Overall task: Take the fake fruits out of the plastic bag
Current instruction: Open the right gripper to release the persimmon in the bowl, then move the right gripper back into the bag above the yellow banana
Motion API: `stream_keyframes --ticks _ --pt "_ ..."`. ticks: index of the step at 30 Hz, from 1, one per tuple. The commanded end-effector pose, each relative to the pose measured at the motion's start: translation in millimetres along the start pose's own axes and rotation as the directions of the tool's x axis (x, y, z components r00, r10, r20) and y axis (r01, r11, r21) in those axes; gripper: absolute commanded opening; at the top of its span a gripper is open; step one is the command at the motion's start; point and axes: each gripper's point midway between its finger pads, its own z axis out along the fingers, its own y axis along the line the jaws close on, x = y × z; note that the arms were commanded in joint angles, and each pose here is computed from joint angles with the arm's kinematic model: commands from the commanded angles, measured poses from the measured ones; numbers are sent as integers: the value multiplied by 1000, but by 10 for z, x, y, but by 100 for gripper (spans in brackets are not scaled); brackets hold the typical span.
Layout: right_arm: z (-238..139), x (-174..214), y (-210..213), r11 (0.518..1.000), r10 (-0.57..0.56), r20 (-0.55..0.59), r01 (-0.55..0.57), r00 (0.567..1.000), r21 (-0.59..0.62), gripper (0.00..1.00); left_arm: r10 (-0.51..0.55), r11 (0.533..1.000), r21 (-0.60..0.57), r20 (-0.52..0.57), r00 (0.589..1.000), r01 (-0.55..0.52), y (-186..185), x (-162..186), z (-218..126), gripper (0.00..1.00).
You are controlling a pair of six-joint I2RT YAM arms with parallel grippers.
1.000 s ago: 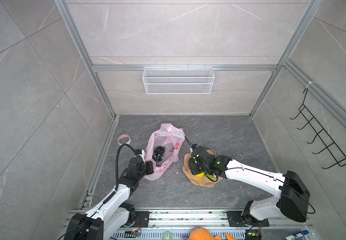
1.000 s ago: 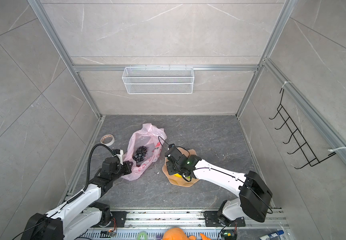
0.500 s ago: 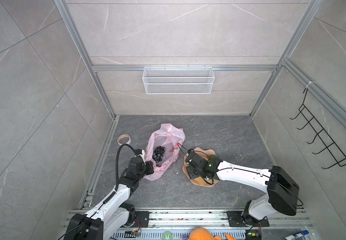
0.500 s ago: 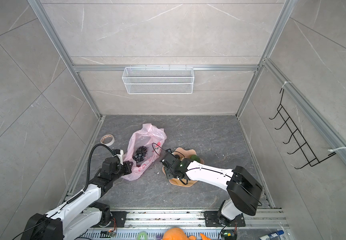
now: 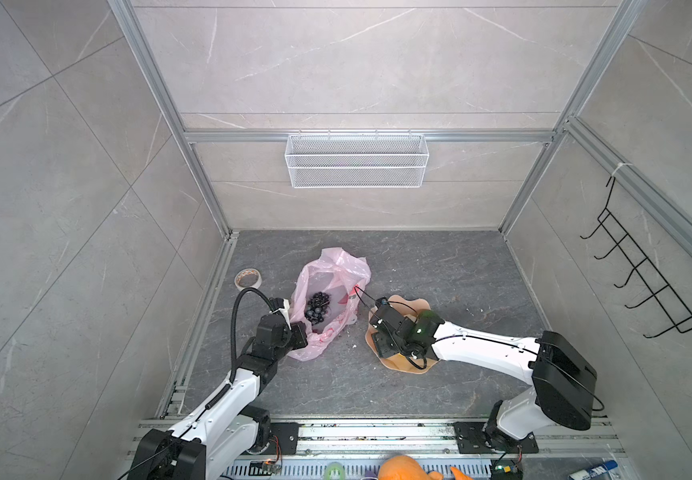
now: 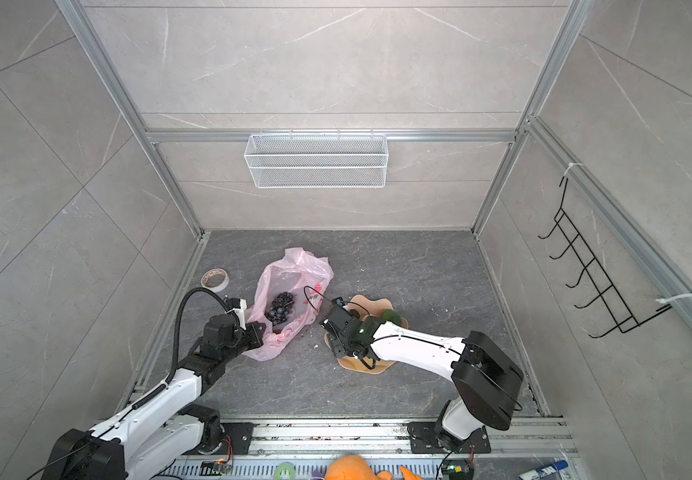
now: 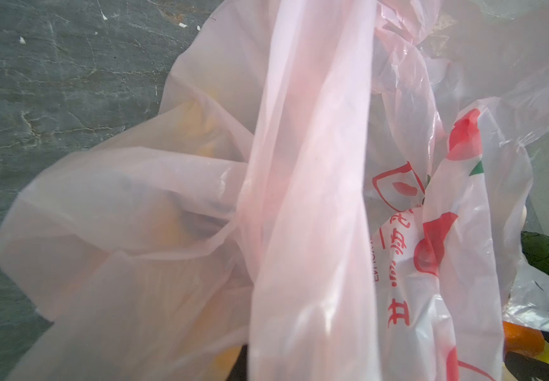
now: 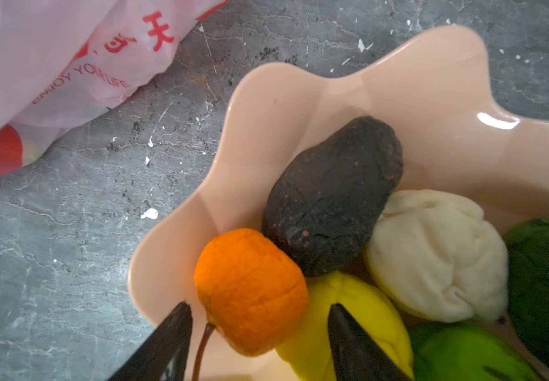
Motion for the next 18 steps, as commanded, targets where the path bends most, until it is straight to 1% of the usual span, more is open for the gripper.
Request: stream_keyframes --ticks 1,5,7,10,12,14,16,18 --pt "-216 -99 -23 1000 -8 36 8 999 1 69 33 999 7 54 998 -34 -63 -161 -39 0" --pt "-448 -281 97 999 7 94 -2 996 -54 68 11 1000 -20 57 998 -10 -12 -153 -56 0" --pt "-561 -420 246 994 12 133 2 991 -106 67 -42 997 -57 50 998 45 69 -115 -62 0" --pt "-646 -652 532 983 15 181 19 983 -185 64 -156 981 -117 27 987 158 223 42 -87 0" --pt "-605 -793 750 971 15 189 30 982 -236 63 -203 969 -141 21 979 204 281 114 -132 0" --pt "-516 -912 995 960 0 184 52 983 -274 62 -227 961 -152 36 973 230 301 113 -207 0" --pt "-352 -988 1202 955 -19 158 65 987 -290 61 -252 948 -187 56 966 258 373 129 -289 0" --pt "-144 -1012 1392 952 -36 102 66 994 -299 58 -270 931 -233 80 960 281 479 165 -357 0"
